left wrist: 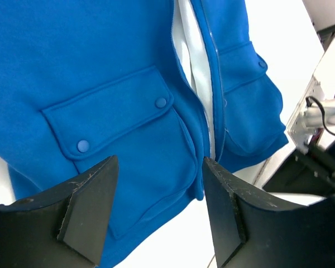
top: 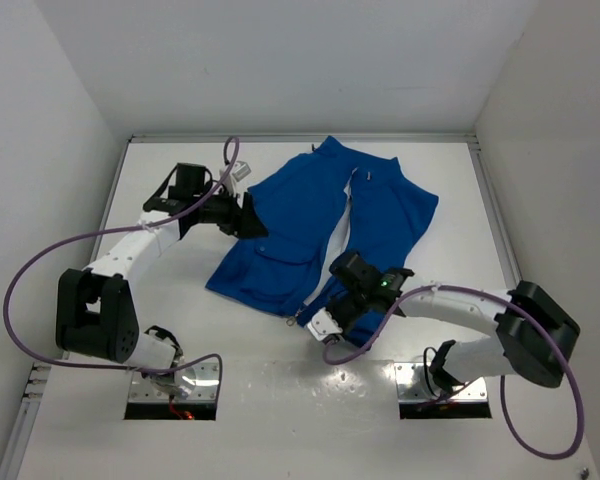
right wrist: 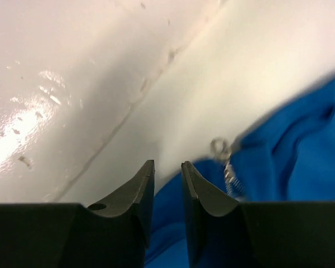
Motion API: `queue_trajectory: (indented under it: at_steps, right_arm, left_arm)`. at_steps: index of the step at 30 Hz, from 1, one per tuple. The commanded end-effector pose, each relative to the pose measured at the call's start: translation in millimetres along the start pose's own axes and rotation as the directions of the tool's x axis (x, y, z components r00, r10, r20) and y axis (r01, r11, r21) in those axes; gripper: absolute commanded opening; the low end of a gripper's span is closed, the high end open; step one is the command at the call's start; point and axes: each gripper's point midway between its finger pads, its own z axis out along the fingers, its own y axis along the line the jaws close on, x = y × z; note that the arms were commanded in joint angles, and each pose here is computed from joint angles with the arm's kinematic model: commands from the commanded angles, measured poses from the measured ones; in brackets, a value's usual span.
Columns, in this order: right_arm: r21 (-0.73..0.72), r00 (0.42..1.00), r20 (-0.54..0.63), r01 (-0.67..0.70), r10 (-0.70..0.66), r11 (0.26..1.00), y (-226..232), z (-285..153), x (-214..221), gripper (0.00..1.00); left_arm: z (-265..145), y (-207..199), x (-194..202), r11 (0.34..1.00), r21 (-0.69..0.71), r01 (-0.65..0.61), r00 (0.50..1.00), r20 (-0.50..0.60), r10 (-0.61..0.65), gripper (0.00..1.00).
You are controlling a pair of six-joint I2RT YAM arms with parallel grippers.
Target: Zip up the jacket
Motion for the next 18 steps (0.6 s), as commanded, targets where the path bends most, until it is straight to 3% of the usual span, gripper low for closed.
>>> queue_trajectory:
  at_steps: [1,5,13,18]
  right_arm:
    - [-0.051,0.974,0.161,0.171,-0.161,0.984,-10.0,6.0,-35.7,0.26]
    - [-0.062,0.976,0.106,0.198,-0.191,0.978,-18.2,18.0,-30.5,0.26]
    - [-0.081,0.974,-0.090,0.203,-0.210,0.976,-30.4,42.9,3.8,0.41]
    - [-0.089,0.970,-0.124,0.198,-0.208,0.976,-43.5,47.2,6.8,0.42]
  left_arm:
    - [-10.0,-5.3,-29.8,0.999,0.006,-0.035,0.996,0.079,0.035,0.67]
    - [-12.6,2.4,-29.8,1.000,-0.015,-0.008,0.996,0.089,0.009,0.68]
    - [-13.4,15.5,-27.8,0.998,-0.033,0.045,0.994,0.098,-0.042,0.68]
    - [-12.1,20.3,-30.0,0.998,-0.029,0.050,0.994,0.101,-0.047,0.68]
